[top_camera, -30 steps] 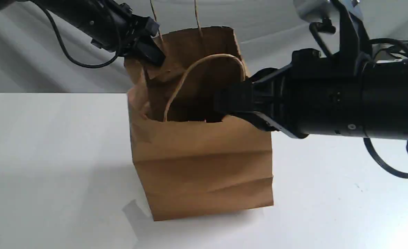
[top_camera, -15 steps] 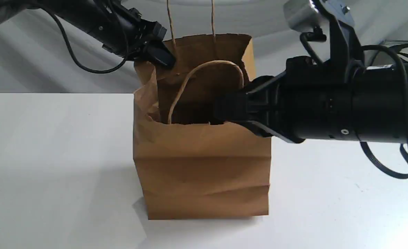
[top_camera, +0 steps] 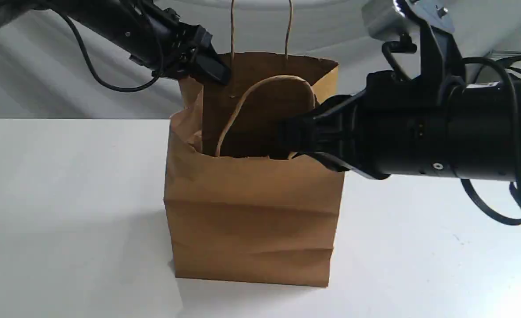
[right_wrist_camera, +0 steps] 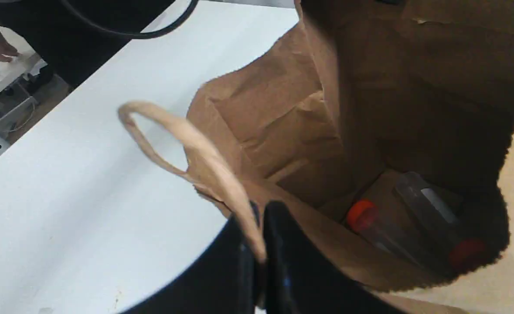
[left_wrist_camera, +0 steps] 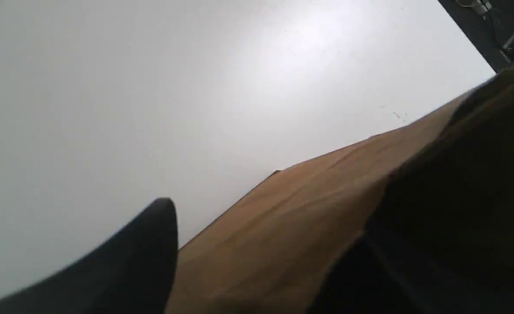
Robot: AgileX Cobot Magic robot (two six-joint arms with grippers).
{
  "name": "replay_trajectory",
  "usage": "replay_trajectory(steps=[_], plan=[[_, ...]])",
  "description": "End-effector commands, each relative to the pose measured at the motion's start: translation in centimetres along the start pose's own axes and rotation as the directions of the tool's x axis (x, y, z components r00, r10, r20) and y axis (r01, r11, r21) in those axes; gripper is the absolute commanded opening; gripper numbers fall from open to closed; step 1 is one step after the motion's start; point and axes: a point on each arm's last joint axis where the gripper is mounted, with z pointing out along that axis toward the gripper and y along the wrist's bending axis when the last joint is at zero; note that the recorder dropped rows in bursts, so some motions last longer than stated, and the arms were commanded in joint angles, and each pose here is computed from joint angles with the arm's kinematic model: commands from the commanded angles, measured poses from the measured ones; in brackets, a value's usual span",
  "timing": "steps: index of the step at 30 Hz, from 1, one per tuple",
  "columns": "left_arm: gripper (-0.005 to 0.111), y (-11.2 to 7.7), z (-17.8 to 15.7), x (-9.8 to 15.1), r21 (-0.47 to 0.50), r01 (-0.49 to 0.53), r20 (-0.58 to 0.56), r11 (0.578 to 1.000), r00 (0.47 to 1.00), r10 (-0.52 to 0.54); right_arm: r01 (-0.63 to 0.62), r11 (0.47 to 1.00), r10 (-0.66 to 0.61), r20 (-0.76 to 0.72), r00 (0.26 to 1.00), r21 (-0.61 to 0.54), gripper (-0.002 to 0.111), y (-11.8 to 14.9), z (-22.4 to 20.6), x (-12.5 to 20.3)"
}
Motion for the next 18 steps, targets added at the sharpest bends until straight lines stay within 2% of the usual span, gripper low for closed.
replay_trajectory(steps=[1,6,12,14,18], plan=[[0.055,-1.0,-2.0,-0.7,-0.015,-0.016,0.044,1.000,0.999,0.016,0.010,1.000,-0.010,0.000,1.000,0.008,0.000,0.0,0.0,0.1],[0.055,-1.2,-4.2,-1.0,-0.038,-0.012,0.084,0.999,0.996,0.015,0.024,1.000,-0.024,-0.001,1.000,0.015,0.000,-0.1,0.0,0.2],[0.055,-2.2,-7.0,-1.5,-0.066,-0.032,0.132,0.997,0.990,0.040,0.024,1.000,-0.024,0.001,1.000,0.018,0.000,-0.1,0.0,0.1],[0.054,-2.5,-8.2,-1.6,-0.080,-0.010,0.150,0.997,0.988,0.022,0.024,1.000,-0.024,0.001,1.000,0.018,0.000,-0.1,0.0,0.1],[0.049,-3.9,-10.8,-1.8,-0.117,-0.036,0.188,0.993,0.981,0.057,0.024,1.000,-0.024,0.001,1.000,0.018,0.000,-0.1,0.0,0.1]])
